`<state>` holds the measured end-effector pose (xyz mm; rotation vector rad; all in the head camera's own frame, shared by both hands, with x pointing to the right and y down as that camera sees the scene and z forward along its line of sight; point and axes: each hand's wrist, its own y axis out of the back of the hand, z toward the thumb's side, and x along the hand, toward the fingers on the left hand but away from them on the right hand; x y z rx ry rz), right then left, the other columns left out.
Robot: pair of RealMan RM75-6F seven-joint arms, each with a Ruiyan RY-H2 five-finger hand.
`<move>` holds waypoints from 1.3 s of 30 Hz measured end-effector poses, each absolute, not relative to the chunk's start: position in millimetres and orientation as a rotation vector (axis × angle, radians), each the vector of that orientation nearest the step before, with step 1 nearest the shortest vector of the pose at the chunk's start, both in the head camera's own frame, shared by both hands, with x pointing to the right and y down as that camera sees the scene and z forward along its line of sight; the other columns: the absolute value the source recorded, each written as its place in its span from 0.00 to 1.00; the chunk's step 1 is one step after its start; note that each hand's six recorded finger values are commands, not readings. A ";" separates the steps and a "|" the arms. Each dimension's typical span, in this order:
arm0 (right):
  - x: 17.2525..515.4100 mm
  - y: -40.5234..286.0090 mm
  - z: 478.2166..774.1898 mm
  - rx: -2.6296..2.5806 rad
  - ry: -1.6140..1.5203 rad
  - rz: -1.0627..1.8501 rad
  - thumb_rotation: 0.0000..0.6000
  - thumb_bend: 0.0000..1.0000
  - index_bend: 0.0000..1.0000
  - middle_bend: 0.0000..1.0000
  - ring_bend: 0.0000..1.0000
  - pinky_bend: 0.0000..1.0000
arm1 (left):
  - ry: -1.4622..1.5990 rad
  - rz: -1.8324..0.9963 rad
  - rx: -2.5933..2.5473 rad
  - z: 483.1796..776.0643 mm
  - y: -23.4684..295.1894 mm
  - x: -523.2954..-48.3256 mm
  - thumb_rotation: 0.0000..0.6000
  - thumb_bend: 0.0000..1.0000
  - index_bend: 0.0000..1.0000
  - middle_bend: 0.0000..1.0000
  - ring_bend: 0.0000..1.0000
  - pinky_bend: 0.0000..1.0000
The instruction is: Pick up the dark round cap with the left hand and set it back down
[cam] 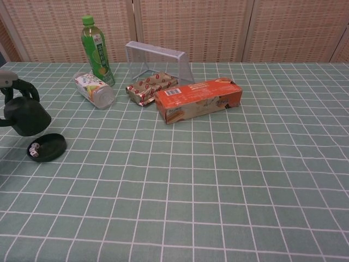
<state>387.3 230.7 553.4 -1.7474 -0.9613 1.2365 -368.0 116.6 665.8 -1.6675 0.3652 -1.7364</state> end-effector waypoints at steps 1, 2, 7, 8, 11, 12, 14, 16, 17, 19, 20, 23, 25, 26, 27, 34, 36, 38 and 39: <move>387.5 230.6 553.2 -1.747 -0.962 1.237 1.00 0.12 0.00 0.00 0.00 0.00 | 0.366 -1.747 -1.645 667.8 114.7 -372.8 1.00 0.38 0.50 0.49 0.38 0.25; 387.8 230.2 552.5 -1.744 -0.965 1.236 1.00 0.12 0.00 0.00 0.00 0.00 | 0.368 -1.759 -1.622 670.3 112.9 -378.1 1.00 0.38 0.49 0.48 0.38 0.24; 389.5 228.8 549.5 -1.736 -0.983 1.231 1.00 0.12 0.00 0.00 0.00 0.00 | 0.374 -1.871 -1.576 688.8 112.1 -407.3 1.00 0.38 0.46 0.42 0.36 0.22; 389.3 229.0 549.9 -1.738 -0.981 1.232 1.00 0.12 0.00 0.00 0.00 0.00 | 0.366 -1.886 -1.584 692.2 114.0 -409.5 1.00 0.39 0.42 0.39 0.34 0.21; 389.0 229.4 550.3 -1.738 -0.978 1.233 1.00 0.12 0.00 0.00 0.00 0.00 | 0.340 -1.926 -1.618 701.7 119.8 -413.9 1.00 0.39 0.29 0.28 0.25 0.19; 388.9 229.6 550.6 -1.738 -0.977 1.234 1.00 0.12 0.00 0.00 0.00 0.00 | 0.332 -1.935 -1.630 704.1 121.6 -414.4 1.00 0.39 0.23 0.24 0.23 0.19; 388.4 229.9 551.3 -1.740 -0.974 1.237 1.00 0.12 0.00 0.00 0.00 0.00 | 0.325 -1.941 -1.637 706.0 122.2 -414.9 1.00 0.39 0.06 0.08 0.10 0.17; 388.4 230.3 551.6 -1.741 -0.972 1.240 1.00 0.12 0.00 0.00 0.00 0.00 | 0.333 -1.937 -1.644 705.7 121.8 -413.6 1.00 0.38 0.00 0.00 0.02 0.15; 388.6 230.3 551.5 -1.740 -0.972 1.241 1.00 0.12 0.00 0.00 0.00 0.00 | 0.339 -1.932 -1.646 705.1 121.3 -412.8 1.00 0.38 0.00 0.00 0.00 0.14; 389.2 230.2 551.6 -1.738 -0.973 1.244 1.00 0.12 0.00 0.00 0.00 0.00 | 0.354 -1.914 -1.647 702.5 120.3 -410.6 1.00 0.38 0.00 0.00 0.00 0.12; 389.2 230.3 551.8 -1.739 -0.972 1.247 1.00 0.12 0.00 0.00 0.00 0.00 | 0.356 -1.906 -1.648 701.1 120.5 -409.5 1.00 0.39 0.00 0.00 0.00 0.11; 388.7 230.2 551.6 -1.741 -0.971 1.246 1.00 0.12 0.00 0.00 0.00 0.00 | 0.338 -1.893 -1.655 696.7 124.0 -407.4 1.00 0.39 0.00 0.00 0.00 0.11; 388.8 230.1 551.3 -1.740 -0.973 1.245 1.00 0.12 0.00 0.00 0.00 0.00 | 0.327 -1.889 -1.663 693.2 126.8 -406.5 1.00 0.39 0.00 0.00 0.00 0.11; 388.7 229.9 551.1 -1.740 -0.973 1.244 1.00 0.12 0.00 0.00 0.00 0.00 | 0.329 -1.884 -1.666 691.3 127.5 -405.8 1.00 0.39 0.00 0.00 0.00 0.11; 388.7 229.8 551.1 -1.739 -0.973 1.243 1.00 0.12 0.00 0.00 0.00 0.00 | 0.340 -1.873 -1.670 688.8 127.6 -404.6 1.00 0.38 0.00 0.00 0.00 0.12; 388.1 230.7 553.0 -1.743 -0.966 1.247 1.00 0.12 0.00 0.00 0.00 0.00 | 0.492 -1.747 -1.729 668.8 129.9 -392.2 1.00 0.41 0.00 0.00 0.00 0.06; 387.2 231.9 556.5 -1.745 -0.949 1.260 1.00 0.12 0.00 0.00 0.00 0.00 | 0.560 -1.671 -1.759 658.2 142.3 -388.4 1.00 0.41 0.00 0.00 0.00 0.04; 385.5 233.1 559.8 -1.735 -0.926 1.273 1.00 0.12 0.00 0.00 0.00 0.00 | 0.615 -1.591 -1.773 646.7 159.3 -387.6 1.00 0.41 0.00 0.00 0.00 0.03; 384.6 233.6 561.1 -1.729 -0.919 1.278 1.00 0.12 0.00 0.00 0.00 0.00 | 0.655 -1.533 -1.775 637.9 172.2 -388.9 1.00 0.41 0.00 0.00 0.00 0.03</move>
